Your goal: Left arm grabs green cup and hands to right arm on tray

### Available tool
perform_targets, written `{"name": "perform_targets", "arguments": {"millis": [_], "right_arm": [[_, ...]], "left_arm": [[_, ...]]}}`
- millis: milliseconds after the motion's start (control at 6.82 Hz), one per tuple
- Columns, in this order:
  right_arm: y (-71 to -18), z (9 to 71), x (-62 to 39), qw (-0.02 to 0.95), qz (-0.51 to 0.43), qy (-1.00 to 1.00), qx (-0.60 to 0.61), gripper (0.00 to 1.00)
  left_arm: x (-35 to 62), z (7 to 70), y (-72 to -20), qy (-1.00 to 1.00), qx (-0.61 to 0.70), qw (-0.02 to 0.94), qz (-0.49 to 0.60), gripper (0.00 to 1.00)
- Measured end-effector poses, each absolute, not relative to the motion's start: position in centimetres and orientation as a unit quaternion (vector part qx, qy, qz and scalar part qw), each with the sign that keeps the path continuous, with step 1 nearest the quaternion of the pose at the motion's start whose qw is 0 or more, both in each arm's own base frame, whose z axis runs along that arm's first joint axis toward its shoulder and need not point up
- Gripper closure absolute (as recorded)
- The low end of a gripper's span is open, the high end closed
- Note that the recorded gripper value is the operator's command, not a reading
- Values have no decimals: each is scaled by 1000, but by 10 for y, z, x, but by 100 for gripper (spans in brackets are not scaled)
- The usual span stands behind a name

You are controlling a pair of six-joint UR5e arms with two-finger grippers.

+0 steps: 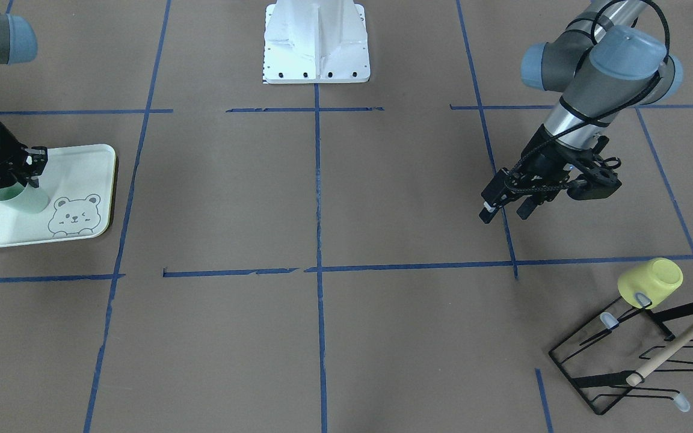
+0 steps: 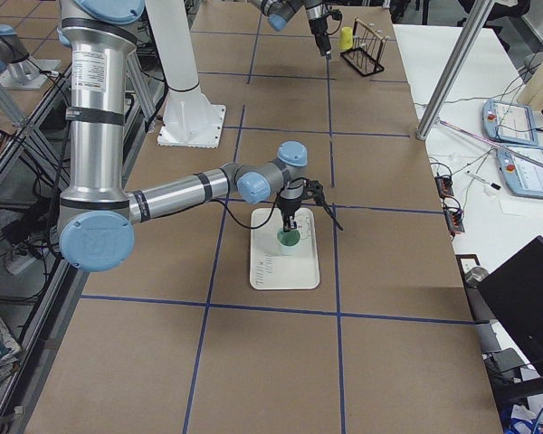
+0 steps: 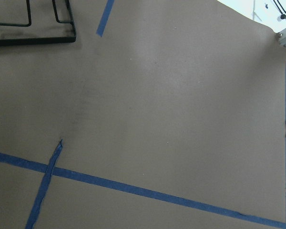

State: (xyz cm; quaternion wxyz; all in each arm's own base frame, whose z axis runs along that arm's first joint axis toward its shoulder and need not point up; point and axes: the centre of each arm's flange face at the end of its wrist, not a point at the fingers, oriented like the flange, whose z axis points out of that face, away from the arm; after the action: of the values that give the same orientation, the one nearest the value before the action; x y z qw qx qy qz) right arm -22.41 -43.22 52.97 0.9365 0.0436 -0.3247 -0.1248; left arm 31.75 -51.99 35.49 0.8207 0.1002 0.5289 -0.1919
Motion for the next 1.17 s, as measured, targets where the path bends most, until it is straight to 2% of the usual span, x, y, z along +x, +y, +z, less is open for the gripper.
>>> {"name": "perform_targets", "arguments": {"millis": [440,733,1173], "right_arm": [[-429,514,-216,933,-124,-333,58,0],[-434,477,-179,930,-100,-344,88,0],[-443,463,-90,931,-91,-344,77,0]], "left_arm": [[318,355,-519,529,100,821,-191,0],[302,364,-514,523,107,825,-183,0],[212,422,-477,436,133,887,-70,0]]}}
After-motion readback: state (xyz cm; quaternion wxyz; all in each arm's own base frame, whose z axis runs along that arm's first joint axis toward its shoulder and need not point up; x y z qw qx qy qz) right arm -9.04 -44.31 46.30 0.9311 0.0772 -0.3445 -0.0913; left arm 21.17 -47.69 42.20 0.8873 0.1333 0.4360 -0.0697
